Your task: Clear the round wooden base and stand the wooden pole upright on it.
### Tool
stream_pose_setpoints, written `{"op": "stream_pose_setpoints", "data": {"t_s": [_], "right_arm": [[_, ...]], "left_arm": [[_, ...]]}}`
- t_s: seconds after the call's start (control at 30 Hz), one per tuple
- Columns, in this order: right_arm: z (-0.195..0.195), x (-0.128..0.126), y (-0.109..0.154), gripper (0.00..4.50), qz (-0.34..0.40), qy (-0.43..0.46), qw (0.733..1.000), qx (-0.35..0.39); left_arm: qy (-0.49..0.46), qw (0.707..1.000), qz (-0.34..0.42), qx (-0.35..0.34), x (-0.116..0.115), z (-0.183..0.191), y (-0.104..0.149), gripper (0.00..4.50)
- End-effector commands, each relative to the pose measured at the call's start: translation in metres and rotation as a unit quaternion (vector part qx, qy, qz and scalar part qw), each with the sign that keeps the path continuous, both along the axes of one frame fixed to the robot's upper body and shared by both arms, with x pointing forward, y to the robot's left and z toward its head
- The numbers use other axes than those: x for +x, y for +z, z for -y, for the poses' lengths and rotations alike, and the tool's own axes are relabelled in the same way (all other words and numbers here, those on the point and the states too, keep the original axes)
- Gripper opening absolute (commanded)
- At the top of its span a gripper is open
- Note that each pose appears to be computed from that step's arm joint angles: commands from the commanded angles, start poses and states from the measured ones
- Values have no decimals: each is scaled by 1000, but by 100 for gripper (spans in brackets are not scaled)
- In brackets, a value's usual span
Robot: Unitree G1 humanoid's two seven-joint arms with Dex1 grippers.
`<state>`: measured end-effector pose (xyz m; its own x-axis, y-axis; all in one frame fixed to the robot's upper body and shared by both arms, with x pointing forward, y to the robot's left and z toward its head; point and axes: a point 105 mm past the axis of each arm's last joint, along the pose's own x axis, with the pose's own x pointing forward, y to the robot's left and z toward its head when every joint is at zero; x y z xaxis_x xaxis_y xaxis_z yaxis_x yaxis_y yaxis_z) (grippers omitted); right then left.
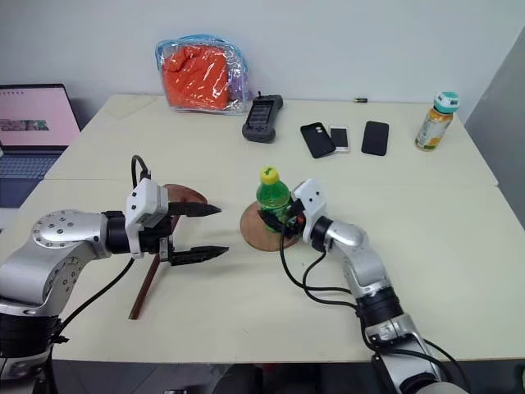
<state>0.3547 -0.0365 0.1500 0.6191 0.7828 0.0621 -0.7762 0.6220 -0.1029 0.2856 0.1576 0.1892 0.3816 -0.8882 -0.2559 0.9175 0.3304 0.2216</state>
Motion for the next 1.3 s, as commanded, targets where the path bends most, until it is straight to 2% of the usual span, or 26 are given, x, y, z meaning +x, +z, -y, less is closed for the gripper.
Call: {"op": "stream_pose_setpoints", "data": {"t_s": [0.03,0.13,0.23,0.3,0.47,0.57,0.83,0.97,1.0,1.13,1.3], "right_arm": [[35,-10,58,329,91,-50,994,35],[73,-10,66,329,104,-127,986,24],[139,-9,68,329,104,-256,961,14],[186,-14,60,329,95,-339,936,-2],[252,-29,48,329,77,-451,889,-19],[286,-42,34,329,46,-502,864,0],[296,-46,11,329,2,-517,853,62],[295,-47,7,329,0,-516,854,66],[295,-47,6,364,0,-518,853,69],[294,-46,6,440,0,-518,852,72],[294,-48,8,446,6,-522,850,75]], "left_arm": [[-26,998,25,-50,-1,21,23,450],[-53,995,29,-79,1,40,30,450],[-117,990,36,-67,0,74,23,450],[-152,985,41,-74,-1,98,25,450],[-180,978,48,-97,6,131,31,450],[-183,977,55,-94,14,155,30,450],[-186,978,59,-76,20,171,25,450],[-178,979,56,-78,21,172,24,450],[-178,979,55,-78,21,172,23,450],[-178,979,55,-78,20,171,22,450],[-175,980,51,-81,20,166,23,450]]}}
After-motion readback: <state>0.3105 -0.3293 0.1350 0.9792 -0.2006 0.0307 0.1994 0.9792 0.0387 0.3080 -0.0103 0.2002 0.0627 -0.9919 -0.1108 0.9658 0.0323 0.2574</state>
